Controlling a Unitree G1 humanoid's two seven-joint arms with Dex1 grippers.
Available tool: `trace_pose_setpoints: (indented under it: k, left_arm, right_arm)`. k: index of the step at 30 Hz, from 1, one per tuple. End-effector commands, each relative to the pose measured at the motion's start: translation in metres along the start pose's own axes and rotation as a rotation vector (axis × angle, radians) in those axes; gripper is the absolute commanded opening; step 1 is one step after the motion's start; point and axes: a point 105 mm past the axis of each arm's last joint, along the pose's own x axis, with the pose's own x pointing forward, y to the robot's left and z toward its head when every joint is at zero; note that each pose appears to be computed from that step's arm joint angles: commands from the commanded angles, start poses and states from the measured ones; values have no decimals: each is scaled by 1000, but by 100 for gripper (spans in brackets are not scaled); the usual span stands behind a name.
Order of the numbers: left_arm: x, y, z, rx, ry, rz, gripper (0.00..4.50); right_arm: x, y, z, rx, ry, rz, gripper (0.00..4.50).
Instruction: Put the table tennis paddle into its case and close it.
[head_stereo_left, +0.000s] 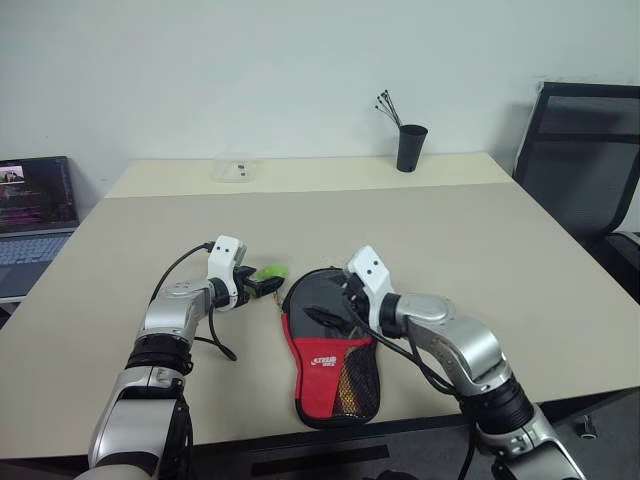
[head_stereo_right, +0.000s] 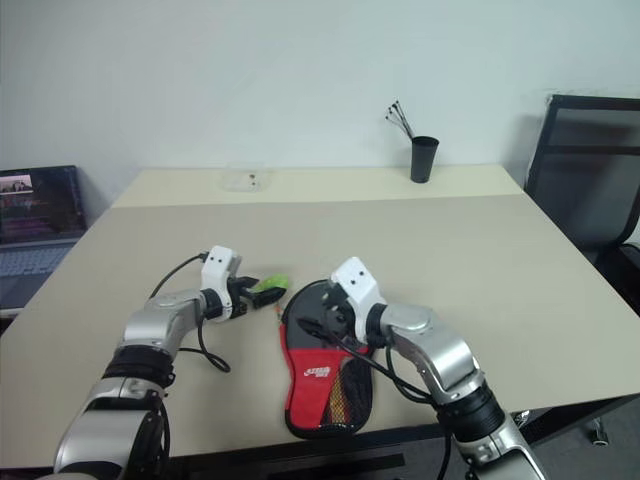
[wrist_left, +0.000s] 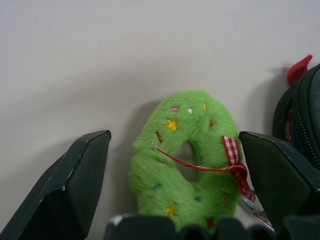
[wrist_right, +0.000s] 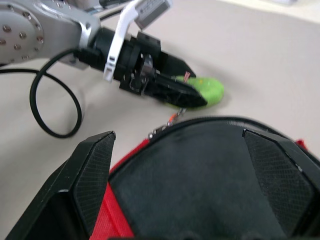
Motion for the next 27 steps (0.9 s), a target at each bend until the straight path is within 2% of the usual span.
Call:
trace_pose_setpoints:
  k: [1,15,23,27]
  left_arm:
    - [0,-5,-15,-16,46,-31,446]
    - [-10,-9,-12,-15,-7,-20,446]
    - [-12,-13,-3,-6,-41,-9,309]
    - [-13,-11,-5,-8,-33,6,170]
  right_arm:
    - [-3,8,8,-24,-25,24,450]
    - [8,16,3,8,-14,71,450]
    - [14,16,-2,3,2,80,450]
    - [14,17,-2,5,2,82,450]
